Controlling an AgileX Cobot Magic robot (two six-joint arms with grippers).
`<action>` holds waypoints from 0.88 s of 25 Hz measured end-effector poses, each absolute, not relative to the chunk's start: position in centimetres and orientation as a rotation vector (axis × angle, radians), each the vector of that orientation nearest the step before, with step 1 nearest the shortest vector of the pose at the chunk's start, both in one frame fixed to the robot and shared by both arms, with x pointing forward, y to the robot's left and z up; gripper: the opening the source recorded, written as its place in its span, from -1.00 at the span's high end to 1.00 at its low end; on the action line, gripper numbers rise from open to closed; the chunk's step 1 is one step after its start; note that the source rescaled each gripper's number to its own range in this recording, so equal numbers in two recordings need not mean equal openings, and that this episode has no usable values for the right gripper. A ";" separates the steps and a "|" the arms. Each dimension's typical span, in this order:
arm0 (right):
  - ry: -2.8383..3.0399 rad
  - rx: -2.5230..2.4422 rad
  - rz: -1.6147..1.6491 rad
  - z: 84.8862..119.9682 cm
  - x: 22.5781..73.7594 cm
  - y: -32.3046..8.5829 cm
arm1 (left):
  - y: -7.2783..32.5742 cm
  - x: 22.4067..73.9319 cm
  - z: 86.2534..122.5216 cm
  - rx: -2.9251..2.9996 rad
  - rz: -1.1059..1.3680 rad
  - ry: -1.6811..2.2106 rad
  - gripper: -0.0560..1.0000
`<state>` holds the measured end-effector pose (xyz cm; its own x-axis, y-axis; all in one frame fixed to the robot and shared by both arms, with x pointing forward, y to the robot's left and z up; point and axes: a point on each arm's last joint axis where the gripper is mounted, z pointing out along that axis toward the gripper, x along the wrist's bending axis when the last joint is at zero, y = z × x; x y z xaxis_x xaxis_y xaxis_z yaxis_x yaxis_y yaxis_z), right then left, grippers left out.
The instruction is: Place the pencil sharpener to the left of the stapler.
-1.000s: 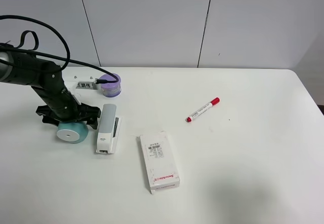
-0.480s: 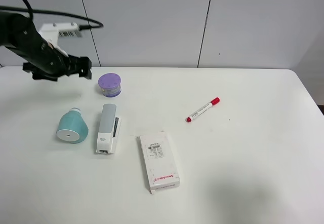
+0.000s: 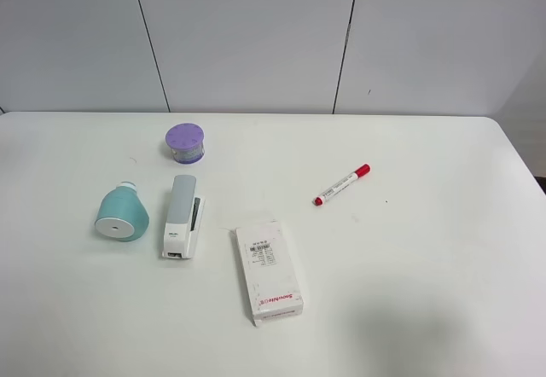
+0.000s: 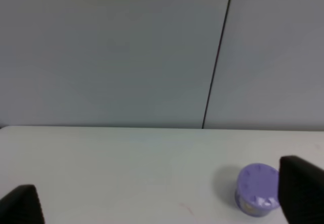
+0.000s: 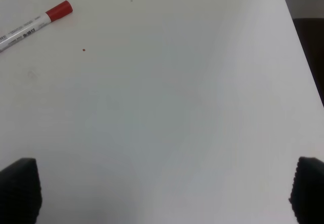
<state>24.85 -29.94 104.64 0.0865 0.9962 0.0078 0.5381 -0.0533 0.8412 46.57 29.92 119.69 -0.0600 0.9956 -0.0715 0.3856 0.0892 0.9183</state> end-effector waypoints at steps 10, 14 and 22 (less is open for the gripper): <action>1.532 1.678 0.845 104.6 24.9 -29.9 | 30.6 29.6 113.2 1.266 0.933 1.606 -0.60; 1.532 1.678 0.845 104.6 24.9 -29.9 | 30.8 25.3 109.0 1.249 0.931 1.618 -0.60; 1.532 1.678 0.845 104.6 24.9 -29.9 | 31.5 22.6 106.5 1.355 0.982 1.689 -0.60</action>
